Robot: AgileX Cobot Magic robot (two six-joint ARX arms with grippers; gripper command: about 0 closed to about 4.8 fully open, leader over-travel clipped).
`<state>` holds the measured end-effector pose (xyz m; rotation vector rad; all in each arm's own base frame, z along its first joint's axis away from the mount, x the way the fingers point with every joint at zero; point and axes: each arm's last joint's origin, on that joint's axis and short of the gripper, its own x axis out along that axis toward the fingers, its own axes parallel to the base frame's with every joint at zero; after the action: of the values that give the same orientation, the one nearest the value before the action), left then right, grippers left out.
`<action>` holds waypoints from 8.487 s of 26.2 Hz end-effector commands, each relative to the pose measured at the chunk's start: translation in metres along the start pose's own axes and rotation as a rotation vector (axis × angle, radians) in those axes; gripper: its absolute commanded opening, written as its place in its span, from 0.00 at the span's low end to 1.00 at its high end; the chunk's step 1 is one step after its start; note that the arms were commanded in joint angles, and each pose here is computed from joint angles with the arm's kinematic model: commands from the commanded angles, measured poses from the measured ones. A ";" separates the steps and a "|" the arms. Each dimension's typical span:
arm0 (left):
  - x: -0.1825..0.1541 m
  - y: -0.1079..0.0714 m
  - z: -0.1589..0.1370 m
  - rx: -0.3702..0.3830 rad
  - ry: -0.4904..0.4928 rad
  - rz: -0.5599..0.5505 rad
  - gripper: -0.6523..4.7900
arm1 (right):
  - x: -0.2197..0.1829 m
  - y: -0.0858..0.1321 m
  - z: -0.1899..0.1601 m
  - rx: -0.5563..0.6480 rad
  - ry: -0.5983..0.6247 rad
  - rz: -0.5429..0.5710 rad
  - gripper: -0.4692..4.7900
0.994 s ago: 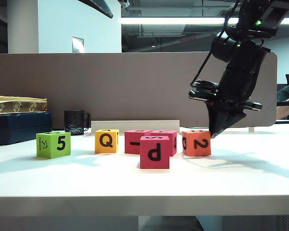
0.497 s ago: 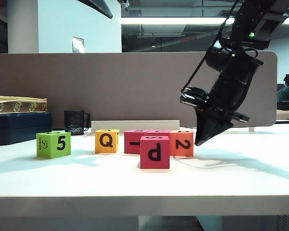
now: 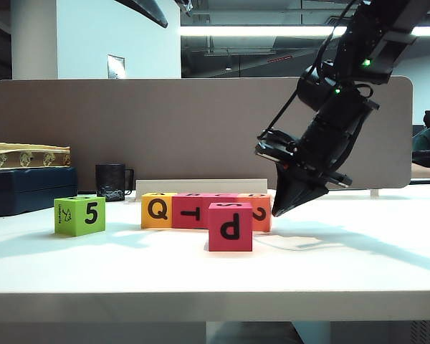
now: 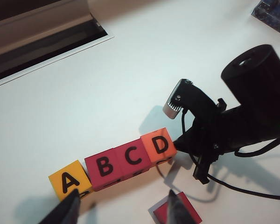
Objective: Select the appropriate blocks from the scattered letter blocks on the table and arrange them in a row to spell out "ABCD".
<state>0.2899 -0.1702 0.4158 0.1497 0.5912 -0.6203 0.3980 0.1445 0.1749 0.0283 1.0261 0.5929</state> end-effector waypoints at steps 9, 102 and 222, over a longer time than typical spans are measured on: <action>-0.004 -0.001 0.000 0.002 0.011 0.000 0.55 | 0.005 0.006 0.009 -0.044 -0.085 0.018 0.08; -0.055 0.017 -0.173 -0.071 0.044 -0.094 0.11 | -0.228 0.144 -0.024 -0.291 -0.269 0.092 0.09; -0.064 0.036 -0.365 -0.152 -0.415 0.582 0.11 | -0.255 0.056 -0.150 -0.241 -0.877 -0.278 0.09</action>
<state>0.0958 0.0021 0.1496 0.0422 0.1671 -0.0302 0.1570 0.0358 0.3172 -0.0604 0.1396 0.3941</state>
